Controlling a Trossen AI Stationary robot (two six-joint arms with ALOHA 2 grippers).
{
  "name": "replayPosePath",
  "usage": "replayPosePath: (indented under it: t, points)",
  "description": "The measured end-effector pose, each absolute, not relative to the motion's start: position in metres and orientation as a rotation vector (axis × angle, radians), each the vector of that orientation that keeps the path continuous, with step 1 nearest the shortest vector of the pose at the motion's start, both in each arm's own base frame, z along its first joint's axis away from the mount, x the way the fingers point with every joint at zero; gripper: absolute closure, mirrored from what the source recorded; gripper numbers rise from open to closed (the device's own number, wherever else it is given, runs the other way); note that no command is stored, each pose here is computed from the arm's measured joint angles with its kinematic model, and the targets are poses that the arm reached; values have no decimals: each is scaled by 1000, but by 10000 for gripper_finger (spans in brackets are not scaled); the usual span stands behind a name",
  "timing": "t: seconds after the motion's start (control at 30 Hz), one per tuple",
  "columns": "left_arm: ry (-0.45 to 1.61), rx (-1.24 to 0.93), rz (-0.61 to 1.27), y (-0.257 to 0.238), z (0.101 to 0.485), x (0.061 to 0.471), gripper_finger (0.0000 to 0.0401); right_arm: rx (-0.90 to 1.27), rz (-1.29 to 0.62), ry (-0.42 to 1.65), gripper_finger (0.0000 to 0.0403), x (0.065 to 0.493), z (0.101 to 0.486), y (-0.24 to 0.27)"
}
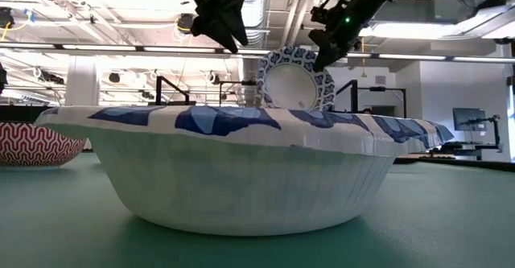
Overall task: Place and stack bowls onto a shelf
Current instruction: Stack the right white patterned bowl on top of the other white patterned bowl on the shelf
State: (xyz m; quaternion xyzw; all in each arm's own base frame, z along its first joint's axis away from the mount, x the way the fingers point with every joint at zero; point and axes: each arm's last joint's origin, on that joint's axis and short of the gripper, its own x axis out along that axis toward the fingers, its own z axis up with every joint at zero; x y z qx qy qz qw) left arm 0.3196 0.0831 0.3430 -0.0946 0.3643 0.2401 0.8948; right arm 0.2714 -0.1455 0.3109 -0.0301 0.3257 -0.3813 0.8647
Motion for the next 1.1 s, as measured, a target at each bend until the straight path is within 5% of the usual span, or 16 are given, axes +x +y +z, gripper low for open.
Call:
replayPosePath:
  t: [0.7,1.1]
  points:
    - [748,-206,503,83,343,320,198,126,-782,693,338,263,306,-150]
    - [750,-185,516,83,343,320,198,174,-804,680,224,260,305,-154]
